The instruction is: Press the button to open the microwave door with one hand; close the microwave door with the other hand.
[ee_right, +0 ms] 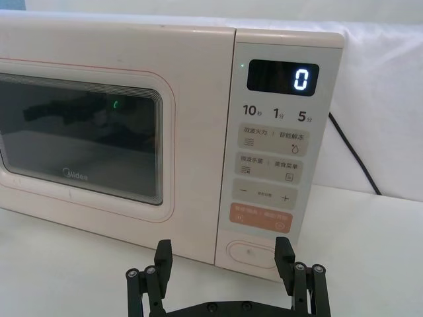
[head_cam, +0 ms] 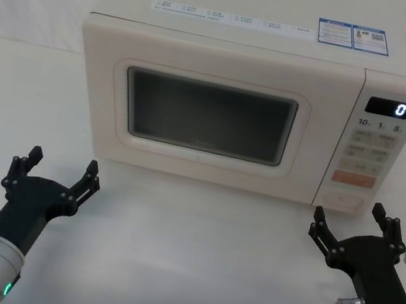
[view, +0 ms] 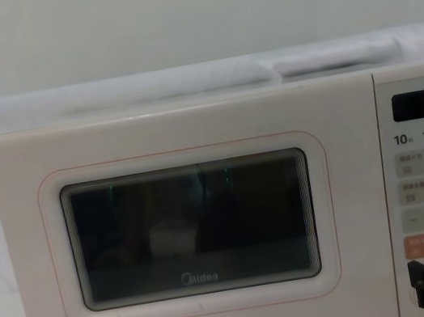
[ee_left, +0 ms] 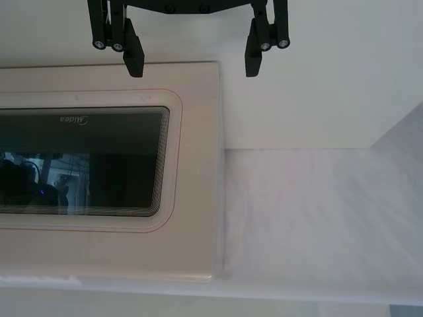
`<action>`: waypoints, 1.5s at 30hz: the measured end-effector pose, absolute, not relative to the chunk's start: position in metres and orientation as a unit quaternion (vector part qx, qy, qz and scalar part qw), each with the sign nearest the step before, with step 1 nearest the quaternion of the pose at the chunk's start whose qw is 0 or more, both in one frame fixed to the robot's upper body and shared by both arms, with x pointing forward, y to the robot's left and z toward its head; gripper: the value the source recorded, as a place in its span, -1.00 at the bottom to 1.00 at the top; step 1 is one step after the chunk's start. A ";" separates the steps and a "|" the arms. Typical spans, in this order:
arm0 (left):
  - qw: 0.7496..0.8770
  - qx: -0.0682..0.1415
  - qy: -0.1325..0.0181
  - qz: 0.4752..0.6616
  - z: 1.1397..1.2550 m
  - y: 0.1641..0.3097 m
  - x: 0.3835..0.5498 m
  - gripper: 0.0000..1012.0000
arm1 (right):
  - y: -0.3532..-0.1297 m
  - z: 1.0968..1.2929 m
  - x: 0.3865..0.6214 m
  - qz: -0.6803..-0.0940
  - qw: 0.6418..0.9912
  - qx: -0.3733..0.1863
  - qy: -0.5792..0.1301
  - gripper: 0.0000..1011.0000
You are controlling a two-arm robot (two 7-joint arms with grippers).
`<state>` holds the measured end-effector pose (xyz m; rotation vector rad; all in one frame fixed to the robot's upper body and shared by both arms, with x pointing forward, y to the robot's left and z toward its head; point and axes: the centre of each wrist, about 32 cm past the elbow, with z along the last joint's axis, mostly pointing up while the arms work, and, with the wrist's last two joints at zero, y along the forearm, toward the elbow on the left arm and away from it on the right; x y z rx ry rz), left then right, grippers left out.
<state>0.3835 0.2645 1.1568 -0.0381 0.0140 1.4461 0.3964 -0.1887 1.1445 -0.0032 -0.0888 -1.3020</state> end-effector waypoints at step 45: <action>0.750 -0.017 0.006 0.662 1.157 0.265 0.384 0.98 | -0.189 1.145 0.396 -0.606 0.795 -0.001 -0.041 0.98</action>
